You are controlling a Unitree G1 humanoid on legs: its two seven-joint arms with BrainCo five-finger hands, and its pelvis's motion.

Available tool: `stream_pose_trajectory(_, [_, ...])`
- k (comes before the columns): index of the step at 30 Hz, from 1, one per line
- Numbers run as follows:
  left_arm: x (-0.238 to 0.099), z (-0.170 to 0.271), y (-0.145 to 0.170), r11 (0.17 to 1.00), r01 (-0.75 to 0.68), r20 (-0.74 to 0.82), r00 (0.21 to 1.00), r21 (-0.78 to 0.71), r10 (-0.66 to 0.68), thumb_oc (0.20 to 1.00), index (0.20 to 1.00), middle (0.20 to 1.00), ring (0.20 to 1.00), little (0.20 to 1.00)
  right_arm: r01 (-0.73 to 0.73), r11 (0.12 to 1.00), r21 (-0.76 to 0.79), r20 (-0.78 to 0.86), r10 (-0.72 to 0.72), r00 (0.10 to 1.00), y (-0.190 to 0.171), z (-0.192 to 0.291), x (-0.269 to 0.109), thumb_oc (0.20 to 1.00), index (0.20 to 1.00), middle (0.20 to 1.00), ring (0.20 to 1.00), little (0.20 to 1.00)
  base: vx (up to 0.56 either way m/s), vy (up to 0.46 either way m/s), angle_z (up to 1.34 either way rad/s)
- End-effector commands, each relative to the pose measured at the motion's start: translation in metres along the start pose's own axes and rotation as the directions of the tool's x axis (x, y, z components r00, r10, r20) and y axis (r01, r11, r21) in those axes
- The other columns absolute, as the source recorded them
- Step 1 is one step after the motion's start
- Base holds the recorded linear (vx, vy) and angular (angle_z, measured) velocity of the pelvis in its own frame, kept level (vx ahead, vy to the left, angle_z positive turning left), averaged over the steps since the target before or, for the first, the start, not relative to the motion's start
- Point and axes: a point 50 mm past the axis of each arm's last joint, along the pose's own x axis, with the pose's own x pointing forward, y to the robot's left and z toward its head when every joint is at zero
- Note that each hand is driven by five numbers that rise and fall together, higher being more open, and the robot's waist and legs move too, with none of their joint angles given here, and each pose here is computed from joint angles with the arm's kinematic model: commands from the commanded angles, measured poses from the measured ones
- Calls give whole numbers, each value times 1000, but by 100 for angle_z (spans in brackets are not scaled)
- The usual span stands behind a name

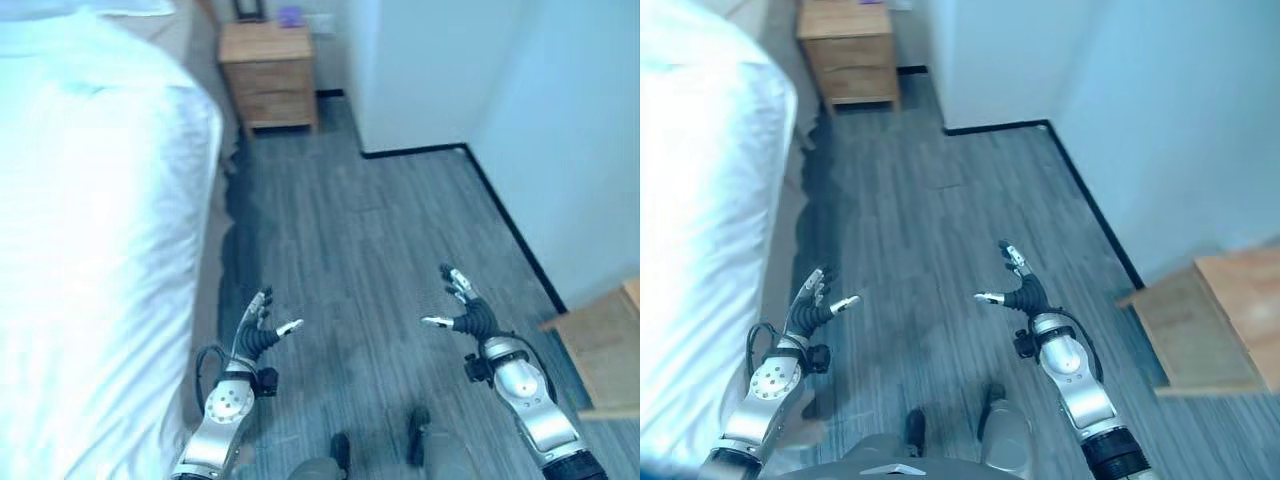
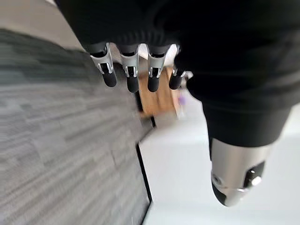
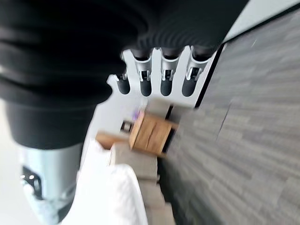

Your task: Making the bed.

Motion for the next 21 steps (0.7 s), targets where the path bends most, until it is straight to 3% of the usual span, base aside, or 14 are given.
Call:
stream_pose_trajectory(1, [1,23,14,1000,1,115,993,30,-4,1000,1000,1000,1000,1000,37,998,53,140,-44,989,-5,28,12,1000,1000,1000,1000,1000,243,-274,91])
stream_pose_trajectory(6, [-6,12,23,995,-92,76,993,-43,95,1000,1000,1000,1000,1000,17,998,52,87,-21,996,1,17,16,1000,1000,1000,1000,1000,344,-270,17])
stream_pose_trajectory(7, [-15,2,18,978,-124,32,991,-168,131,1000,1000,1000,1000,1000,7,1000,28,51,-8,999,-2,9,15,1000,1000,1000,1000,1000,362,-217,-1])
stream_pose_trajectory(13, [-7,22,13,958,-88,107,987,-272,121,1000,1000,1000,1000,1000,63,998,-19,58,-62,996,-16,10,14,1000,1000,1000,1000,1000,113,-147,30])
stream_pose_trajectory(21, [-8,18,0,968,-47,89,994,-245,70,1000,1000,1000,1000,1000,64,997,-31,34,-63,997,-13,6,14,1000,1000,1000,1000,1000,109,59,21])
